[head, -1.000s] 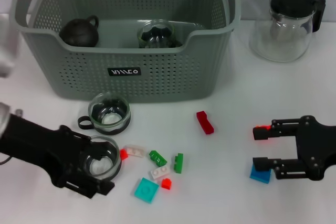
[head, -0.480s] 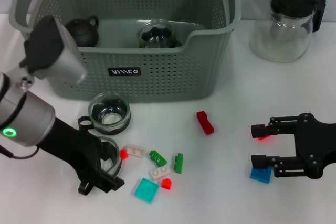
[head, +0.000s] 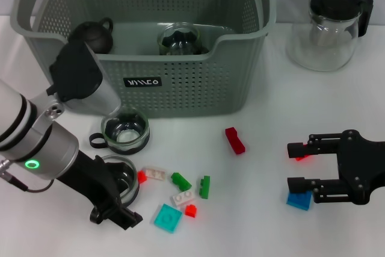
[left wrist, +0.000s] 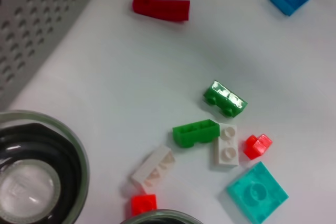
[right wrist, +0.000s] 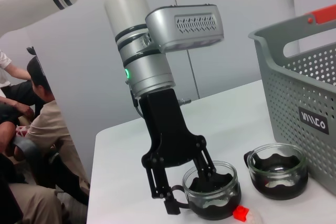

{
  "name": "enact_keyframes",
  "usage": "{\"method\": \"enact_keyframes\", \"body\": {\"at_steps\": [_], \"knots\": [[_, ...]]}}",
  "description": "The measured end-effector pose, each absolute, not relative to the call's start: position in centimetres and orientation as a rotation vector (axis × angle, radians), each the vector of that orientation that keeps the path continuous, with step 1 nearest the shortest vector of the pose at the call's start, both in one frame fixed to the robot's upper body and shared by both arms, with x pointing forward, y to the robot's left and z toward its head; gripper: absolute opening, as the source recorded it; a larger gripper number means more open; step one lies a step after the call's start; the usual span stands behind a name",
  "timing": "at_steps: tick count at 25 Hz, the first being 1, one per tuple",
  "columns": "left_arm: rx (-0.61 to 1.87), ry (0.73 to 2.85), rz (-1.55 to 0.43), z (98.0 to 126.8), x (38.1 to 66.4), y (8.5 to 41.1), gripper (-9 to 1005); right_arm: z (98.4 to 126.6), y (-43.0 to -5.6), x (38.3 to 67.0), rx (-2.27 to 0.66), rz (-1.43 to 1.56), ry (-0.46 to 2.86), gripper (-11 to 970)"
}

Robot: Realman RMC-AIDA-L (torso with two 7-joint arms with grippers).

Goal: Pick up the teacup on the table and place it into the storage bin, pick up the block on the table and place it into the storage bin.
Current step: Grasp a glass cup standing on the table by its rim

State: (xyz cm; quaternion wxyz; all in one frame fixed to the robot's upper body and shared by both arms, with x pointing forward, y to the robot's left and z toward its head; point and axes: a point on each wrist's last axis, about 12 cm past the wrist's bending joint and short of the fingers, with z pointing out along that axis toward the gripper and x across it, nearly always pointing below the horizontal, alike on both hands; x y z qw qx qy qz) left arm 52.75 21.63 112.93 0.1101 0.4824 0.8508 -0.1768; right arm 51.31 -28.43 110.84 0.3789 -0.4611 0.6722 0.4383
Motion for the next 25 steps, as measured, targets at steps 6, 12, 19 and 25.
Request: {"method": "enact_keyframes", "body": {"at_steps": [6, 12, 19, 25], "knots": [[1.428, 2.532, -0.504, 112.3, 52.9, 21.3, 748, 110.8, -28.4, 51.3, -1.178, 1.120, 1.717, 686], [1.405, 2.556, -0.452, 112.2, 53.3, 21.3, 749, 110.8, -28.5, 51.3, -1.174, 1.120, 1.718, 685], [1.472, 2.511, -0.373, 113.2, 53.1, 20.8, 738, 110.9, -28.6, 51.3, -1.170, 1.118, 1.719, 685], [1.536, 2.530, -0.240, 113.2, 52.9, 19.7, 723, 110.9, -28.7, 51.3, -1.170, 1.117, 1.719, 685]]}}
